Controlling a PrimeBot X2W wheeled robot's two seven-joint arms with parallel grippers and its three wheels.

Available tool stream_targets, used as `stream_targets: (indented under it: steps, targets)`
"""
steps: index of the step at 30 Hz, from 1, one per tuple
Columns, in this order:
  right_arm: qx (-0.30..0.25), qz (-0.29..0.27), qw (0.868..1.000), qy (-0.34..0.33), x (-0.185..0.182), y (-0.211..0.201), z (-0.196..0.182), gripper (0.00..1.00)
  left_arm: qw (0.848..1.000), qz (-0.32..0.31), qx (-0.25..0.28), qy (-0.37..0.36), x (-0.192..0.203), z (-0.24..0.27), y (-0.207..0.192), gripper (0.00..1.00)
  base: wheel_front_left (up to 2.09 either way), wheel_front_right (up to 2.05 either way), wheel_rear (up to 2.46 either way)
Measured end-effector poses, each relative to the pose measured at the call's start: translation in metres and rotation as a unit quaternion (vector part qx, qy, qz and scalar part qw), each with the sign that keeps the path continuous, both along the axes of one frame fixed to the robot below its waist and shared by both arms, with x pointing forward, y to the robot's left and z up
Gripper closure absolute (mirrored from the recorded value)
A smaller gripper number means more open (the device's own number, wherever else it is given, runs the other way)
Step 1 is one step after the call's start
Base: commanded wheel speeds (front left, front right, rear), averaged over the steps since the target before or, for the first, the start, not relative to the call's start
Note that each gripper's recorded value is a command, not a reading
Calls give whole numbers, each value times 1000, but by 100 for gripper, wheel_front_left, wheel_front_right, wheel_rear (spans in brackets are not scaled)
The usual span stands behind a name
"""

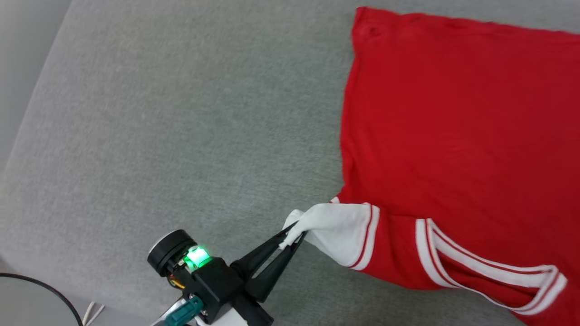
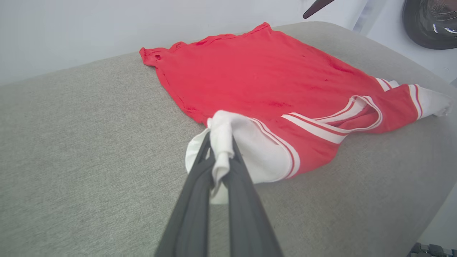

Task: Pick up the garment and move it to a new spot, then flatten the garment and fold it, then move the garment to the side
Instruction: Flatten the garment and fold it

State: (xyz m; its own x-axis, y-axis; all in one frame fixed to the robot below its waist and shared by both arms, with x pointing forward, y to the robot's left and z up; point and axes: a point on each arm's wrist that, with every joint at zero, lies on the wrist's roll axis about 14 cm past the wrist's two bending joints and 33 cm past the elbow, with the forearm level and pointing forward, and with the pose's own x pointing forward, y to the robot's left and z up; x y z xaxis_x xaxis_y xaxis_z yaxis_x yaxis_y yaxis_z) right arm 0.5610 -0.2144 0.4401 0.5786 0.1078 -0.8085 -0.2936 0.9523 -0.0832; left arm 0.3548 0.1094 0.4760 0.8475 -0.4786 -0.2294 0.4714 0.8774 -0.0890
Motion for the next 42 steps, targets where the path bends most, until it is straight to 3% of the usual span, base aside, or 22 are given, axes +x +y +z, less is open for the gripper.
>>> stream_targets:
  steps: [7, 17, 18, 19, 29, 35, 42]
  targets:
    - [-34, -7, 998, 53, 47, 18, -42, 0, 1000, 15, 16, 18, 3, -13, 8, 100, 0, 0, 0]
    - [-45, -22, 994, 94, 70, 31, -87, 0, 998, 42, 21, 37, 6, -26, 16, 100, 0, 0, 0]
    - [-42, -24, 994, 98, 70, 31, -89, 27, 998, 42, 22, 39, 6, -27, 17, 100, 0, 0, 0]
    - [-42, -24, 994, 101, 69, 32, -90, 100, 998, 42, 23, 39, 6, -28, 17, 100, 0, 0, 0]
    - [-40, -36, 993, 109, 44, 19, -87, 100, 999, 37, 23, 26, 7, -24, 16, 100, 0, 0, 0]
    - [-44, -51, 991, 118, 1, -13, -83, 100, 999, 46, -12, 16, 11, -15, 11, 100, 0, 0, 0]
    - [-26, -82, 988, 130, -74, -48, -71, 100, 999, 38, -14, 3, 3, -8, 10, 100, 0, 0, 0]
